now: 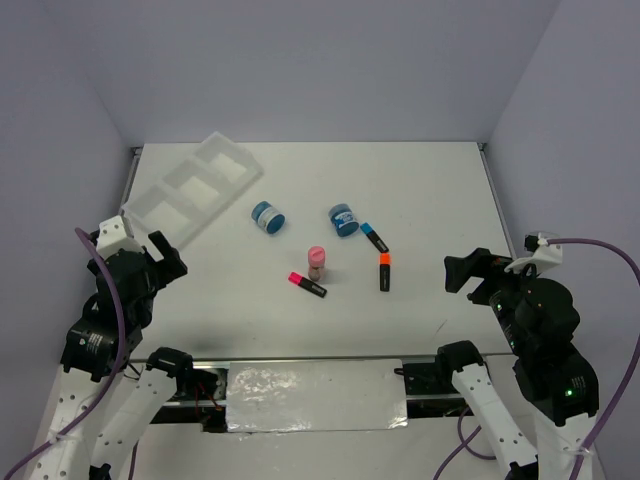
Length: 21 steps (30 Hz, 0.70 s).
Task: Sort the stationery into containers
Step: Pick up the stationery from the center of the board.
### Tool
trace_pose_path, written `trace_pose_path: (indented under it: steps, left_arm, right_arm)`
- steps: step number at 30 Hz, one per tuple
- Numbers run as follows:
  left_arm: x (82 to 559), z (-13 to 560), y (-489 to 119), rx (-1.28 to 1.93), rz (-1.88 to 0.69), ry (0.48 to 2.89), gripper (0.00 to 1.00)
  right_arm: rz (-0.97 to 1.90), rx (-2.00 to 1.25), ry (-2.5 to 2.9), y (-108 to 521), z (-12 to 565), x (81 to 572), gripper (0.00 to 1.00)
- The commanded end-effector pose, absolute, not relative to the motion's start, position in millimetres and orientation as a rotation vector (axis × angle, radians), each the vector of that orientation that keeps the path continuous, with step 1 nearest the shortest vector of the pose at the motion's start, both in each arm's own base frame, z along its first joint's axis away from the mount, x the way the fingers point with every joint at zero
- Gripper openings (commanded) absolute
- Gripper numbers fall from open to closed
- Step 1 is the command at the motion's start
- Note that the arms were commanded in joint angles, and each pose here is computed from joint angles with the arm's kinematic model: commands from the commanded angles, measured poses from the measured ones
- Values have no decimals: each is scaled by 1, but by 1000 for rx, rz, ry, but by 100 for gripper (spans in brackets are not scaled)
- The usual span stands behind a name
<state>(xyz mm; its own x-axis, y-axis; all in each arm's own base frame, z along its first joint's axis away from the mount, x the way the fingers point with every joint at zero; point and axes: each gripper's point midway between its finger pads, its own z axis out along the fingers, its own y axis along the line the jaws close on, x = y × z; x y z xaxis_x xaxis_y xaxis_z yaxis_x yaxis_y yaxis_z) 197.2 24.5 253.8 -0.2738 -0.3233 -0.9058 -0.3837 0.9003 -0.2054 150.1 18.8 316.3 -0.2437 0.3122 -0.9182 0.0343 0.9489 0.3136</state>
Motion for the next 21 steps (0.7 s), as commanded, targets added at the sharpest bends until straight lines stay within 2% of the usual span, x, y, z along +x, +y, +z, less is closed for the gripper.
trace_pose_path:
  steps: [1,10,12,16,21]
  left_arm:
    - [202,268,24,-522,39,1827,99]
    - [201,268,25,-528,41,1825,99]
    - [202,267,24,-524,38,1825,99]
    - [203,267,23,-518,37,1832,99]
    - [202,267,24,-521,39,1829,99]
  right_arm:
    - [251,266,1760,14,329,150,100]
    - [333,243,1791,33,323,172,100]
    - [372,222,1805,44,319,189,100]
    - [411,214,2067,73,260,248,100]
    - [427,65,2104,118,244,306,100]
